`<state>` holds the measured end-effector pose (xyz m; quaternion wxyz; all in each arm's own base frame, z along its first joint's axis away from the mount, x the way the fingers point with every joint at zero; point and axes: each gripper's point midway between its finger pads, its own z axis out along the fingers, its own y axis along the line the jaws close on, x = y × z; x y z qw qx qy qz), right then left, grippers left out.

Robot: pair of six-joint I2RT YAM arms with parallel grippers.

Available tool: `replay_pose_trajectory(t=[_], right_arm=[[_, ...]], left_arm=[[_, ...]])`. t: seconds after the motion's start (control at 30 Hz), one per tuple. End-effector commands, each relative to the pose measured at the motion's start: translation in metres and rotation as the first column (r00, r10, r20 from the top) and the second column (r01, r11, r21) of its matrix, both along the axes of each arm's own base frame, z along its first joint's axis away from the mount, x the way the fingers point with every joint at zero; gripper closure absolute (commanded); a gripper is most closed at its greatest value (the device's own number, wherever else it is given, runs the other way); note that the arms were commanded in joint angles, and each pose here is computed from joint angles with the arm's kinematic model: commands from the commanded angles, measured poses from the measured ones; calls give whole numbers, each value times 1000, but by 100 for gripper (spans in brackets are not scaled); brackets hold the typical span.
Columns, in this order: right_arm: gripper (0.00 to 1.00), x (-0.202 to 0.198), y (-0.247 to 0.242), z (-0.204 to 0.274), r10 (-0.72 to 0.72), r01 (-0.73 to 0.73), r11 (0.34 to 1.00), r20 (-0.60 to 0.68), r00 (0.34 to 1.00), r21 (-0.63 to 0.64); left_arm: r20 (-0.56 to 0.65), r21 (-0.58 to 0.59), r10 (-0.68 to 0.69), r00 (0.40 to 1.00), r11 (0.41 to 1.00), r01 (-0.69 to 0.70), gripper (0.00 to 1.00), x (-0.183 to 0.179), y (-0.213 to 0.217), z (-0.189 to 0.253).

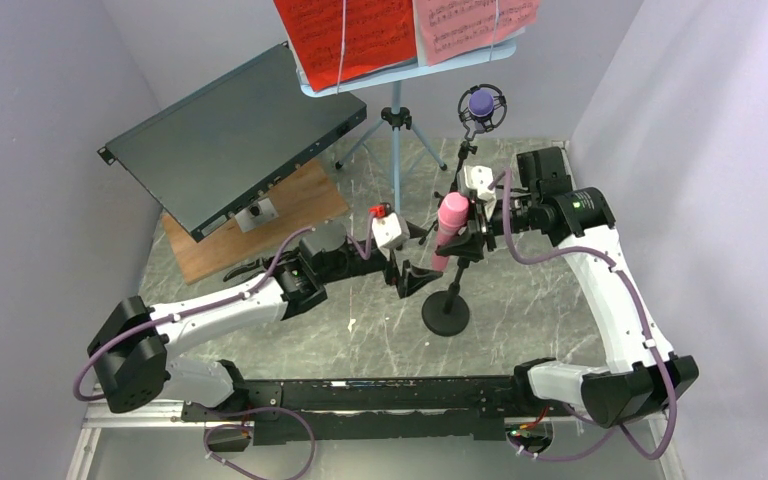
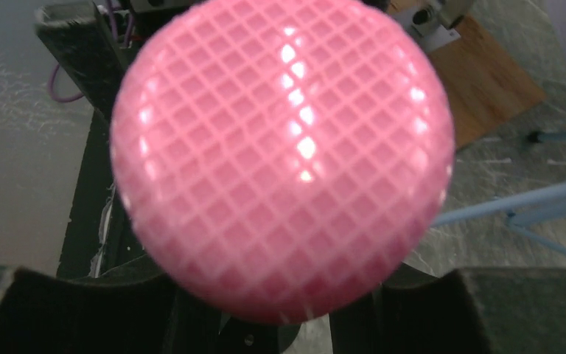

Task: Pack up the instrument practice props
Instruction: Place the microphone stand with the microphone at the center of the board.

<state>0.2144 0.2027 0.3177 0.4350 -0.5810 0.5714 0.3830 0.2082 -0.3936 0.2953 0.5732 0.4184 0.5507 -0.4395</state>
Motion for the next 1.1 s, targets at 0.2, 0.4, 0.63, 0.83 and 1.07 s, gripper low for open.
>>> replay_pose_trajectory(t=[0.2, 0.4, 0.63, 0.83, 1.07], right_arm=[[30, -20, 0, -3, 98, -102, 994, 114, 989, 36], [8, -21, -15, 8, 40, -47, 998, 118, 992, 52], [1, -31, -41, 10, -61, 57, 998, 123, 991, 35], [1, -35, -61, -1, -165, 164, 986, 108, 980, 20], [1, -38, -61, -16, -154, 146, 987, 125, 980, 74]], left_arm=[[174, -81, -30, 984, 996, 44, 7, -16, -11, 18], [173, -80, -28, 985, 996, 42, 10, -16, -14, 21], [165, -75, 36, 986, 997, -24, 12, -8, -7, 27], [148, -115, 80, 986, 991, -63, 6, -8, 4, 46], [106, -156, 61, 992, 987, -44, 1, -16, 9, 69]])
